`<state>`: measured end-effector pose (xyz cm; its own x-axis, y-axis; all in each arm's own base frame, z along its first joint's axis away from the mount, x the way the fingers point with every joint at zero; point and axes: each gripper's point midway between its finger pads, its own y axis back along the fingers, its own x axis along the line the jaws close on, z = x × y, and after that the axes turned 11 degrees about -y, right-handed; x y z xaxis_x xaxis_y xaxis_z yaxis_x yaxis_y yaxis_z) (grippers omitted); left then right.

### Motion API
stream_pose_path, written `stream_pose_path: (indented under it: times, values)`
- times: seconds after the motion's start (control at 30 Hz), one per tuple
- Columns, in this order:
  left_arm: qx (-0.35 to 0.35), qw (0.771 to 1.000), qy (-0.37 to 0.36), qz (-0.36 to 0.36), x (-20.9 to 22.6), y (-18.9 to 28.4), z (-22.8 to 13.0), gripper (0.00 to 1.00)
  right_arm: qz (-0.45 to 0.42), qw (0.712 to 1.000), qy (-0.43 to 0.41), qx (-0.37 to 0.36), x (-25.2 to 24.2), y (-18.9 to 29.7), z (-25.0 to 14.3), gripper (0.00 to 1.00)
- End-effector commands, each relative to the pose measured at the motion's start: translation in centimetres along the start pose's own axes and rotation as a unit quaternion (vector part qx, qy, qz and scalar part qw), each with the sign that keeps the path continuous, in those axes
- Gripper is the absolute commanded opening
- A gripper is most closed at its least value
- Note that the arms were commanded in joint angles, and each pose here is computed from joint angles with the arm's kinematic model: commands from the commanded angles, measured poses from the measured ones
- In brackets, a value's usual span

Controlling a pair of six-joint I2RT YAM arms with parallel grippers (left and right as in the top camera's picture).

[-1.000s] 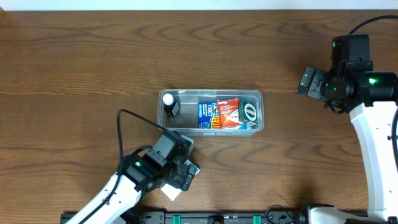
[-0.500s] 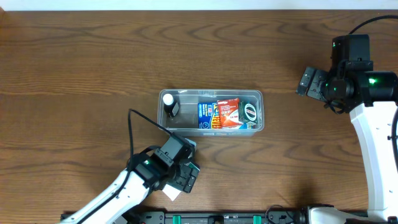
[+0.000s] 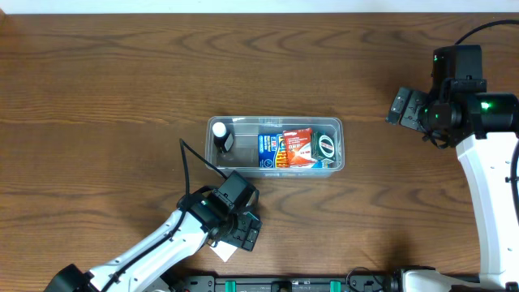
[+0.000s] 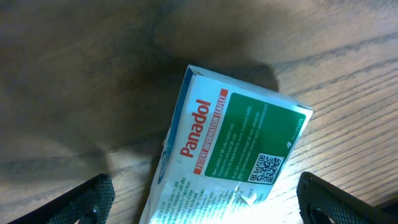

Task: Pack container

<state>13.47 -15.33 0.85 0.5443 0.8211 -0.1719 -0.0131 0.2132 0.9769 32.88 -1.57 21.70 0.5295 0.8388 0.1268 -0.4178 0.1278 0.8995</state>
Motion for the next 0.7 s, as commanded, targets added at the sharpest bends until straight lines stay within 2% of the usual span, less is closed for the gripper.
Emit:
stream_pose_path:
  times: [0.0, 0.4, 0.53, 0.67]
  values:
    - [0.014, 1.000, 0.003, -0.006, -0.2, -0.5, -0.5, 0.95, -0.004, 1.000, -0.003, 0.001, -0.2, -0.2, 0.1, 0.99]
    - [0.050, 0.999, 0.011, -0.007, -0.1, -2.0, -1.3, 0.96, -0.004, 1.000, -0.003, 0.001, -0.2, -0.2, 0.1, 0.99]
    - [0.067, 0.997, 0.015, -0.025, -0.6, -2.8, -1.6, 1.00, -0.004, 1.000, -0.003, 0.001, -0.2, -0.2, 0.1, 0.99]
    - [0.070, 0.997, 0.016, -0.039, -1.1, -3.3, -1.5, 0.98, -0.004, 1.000, -0.003, 0.001, -0.2, -0.2, 0.1, 0.99]
